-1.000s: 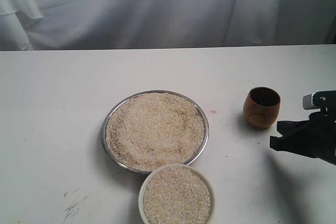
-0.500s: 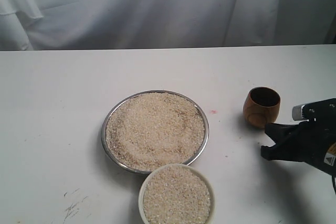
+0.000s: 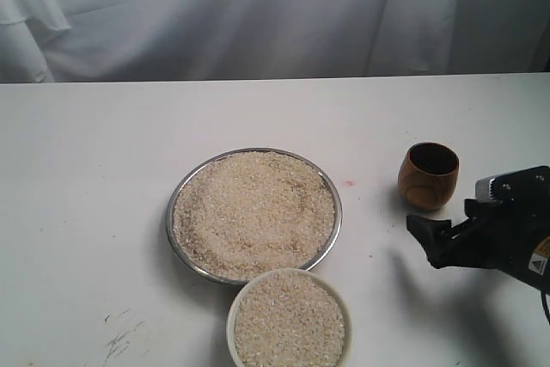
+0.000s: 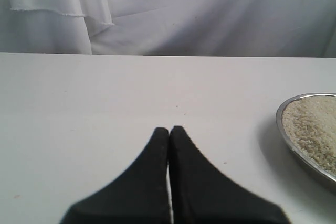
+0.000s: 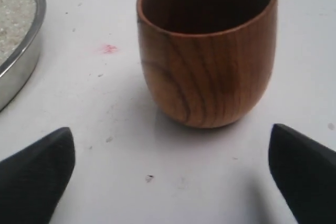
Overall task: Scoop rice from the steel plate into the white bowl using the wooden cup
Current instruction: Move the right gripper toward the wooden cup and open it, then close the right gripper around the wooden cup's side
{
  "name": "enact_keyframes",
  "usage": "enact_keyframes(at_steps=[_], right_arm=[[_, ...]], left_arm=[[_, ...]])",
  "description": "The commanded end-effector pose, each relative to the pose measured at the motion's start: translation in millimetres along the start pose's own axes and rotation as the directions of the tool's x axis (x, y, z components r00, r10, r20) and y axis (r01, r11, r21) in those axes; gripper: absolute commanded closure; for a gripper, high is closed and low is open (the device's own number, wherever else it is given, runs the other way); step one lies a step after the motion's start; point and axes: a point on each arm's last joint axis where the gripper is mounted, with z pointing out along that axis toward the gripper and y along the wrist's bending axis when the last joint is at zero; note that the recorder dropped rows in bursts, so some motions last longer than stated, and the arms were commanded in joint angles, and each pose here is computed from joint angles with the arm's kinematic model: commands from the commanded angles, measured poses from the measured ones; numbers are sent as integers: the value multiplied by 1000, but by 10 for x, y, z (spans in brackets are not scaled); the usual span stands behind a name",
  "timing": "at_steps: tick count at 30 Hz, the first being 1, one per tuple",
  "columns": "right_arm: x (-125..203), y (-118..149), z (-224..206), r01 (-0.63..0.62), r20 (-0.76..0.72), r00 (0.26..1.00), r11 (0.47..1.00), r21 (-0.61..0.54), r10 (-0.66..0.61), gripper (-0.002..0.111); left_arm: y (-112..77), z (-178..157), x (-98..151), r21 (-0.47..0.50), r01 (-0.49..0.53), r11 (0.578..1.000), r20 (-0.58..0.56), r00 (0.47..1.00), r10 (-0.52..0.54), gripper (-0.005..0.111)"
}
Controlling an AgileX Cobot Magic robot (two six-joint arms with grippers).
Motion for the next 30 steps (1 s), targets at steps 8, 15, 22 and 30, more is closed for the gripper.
enact_keyframes(at_steps=[8, 15, 22, 30], right_arm=[[-76, -55, 35, -32, 71, 997, 999, 26, 30, 3], [-26, -128, 227, 42, 116, 992, 999, 28, -45, 3], [129, -177, 389, 39, 122, 992, 999, 24, -42, 3], [256, -252, 596, 32, 104, 994, 999, 17, -33, 3]], left_arm=[[-1, 0, 7, 2, 4, 1000, 7, 1000, -4, 107], [-1, 0, 7, 2, 4, 1000, 7, 1000, -4, 107], [-1, 0, 7, 2, 4, 1000, 7, 1000, -4, 107], [-1, 0, 7, 2, 4, 1000, 7, 1000, -4, 107]])
